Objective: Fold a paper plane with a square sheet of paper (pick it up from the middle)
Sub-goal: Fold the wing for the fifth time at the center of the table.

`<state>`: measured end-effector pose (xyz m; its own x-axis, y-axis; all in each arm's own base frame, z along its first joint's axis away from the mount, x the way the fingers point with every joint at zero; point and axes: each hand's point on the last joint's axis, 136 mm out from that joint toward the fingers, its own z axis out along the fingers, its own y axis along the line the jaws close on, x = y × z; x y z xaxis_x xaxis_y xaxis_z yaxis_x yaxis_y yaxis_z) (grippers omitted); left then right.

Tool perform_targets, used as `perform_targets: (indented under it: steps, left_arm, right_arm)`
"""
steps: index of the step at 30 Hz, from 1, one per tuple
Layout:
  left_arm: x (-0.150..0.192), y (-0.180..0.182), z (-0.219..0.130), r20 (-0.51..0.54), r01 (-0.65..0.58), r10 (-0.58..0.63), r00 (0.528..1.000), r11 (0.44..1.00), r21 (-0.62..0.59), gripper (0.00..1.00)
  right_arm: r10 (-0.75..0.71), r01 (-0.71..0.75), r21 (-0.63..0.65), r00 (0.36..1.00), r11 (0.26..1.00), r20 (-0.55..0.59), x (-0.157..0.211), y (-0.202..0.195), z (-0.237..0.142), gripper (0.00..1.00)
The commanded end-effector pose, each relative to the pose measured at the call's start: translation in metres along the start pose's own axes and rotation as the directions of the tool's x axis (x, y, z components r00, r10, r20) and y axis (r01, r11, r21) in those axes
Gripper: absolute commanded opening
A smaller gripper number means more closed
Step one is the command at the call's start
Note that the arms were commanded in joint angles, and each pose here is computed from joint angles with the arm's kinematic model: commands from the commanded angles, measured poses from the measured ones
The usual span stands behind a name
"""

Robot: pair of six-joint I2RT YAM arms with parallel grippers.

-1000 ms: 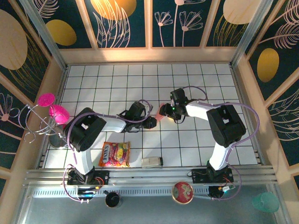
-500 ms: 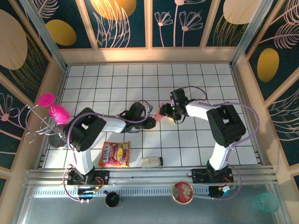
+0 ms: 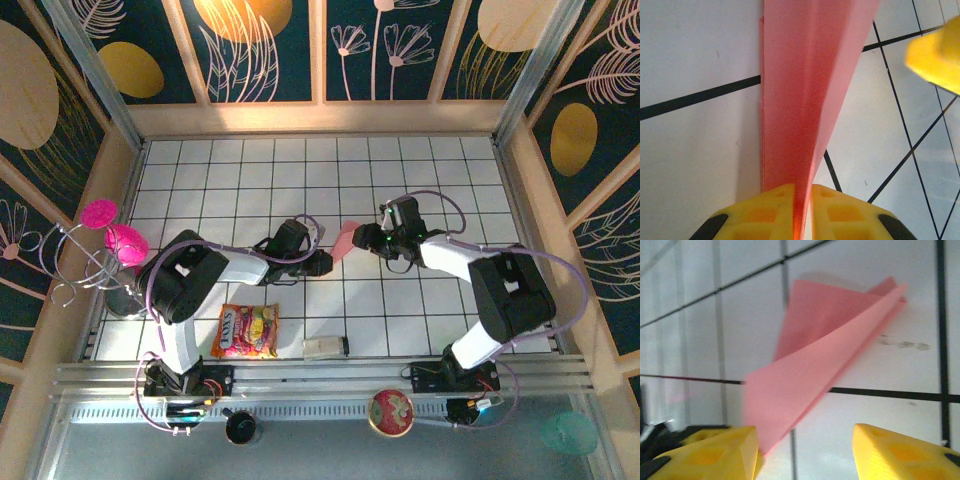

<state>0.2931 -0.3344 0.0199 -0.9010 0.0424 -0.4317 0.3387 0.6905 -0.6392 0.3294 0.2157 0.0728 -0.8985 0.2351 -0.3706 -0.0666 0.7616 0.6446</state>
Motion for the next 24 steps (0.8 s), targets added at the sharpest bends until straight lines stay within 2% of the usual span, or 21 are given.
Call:
perform_targets:
  steps: [1,8,24]
  left_arm:
    - [0.028,0.018,0.007,-0.082,0.067,-0.069,0.994,0.997,-0.032,0.15]
    - [0.030,0.018,0.007,-0.088,0.084,-0.086,0.992,0.996,-0.024,0.15]
    - [0.036,0.017,0.010,-0.123,0.097,-0.097,0.988,0.995,-0.010,0.17]
  right_arm:
    - [-0.076,0.081,-0.194,0.997,0.978,0.031,-0.003,0.039,-0.010,0.52]
    - [-0.075,0.062,-0.284,0.997,0.957,-0.035,0.009,0.051,0.007,0.42]
    - [-0.059,0.027,-0.268,0.992,0.963,-0.113,0.010,0.045,0.048,0.41]
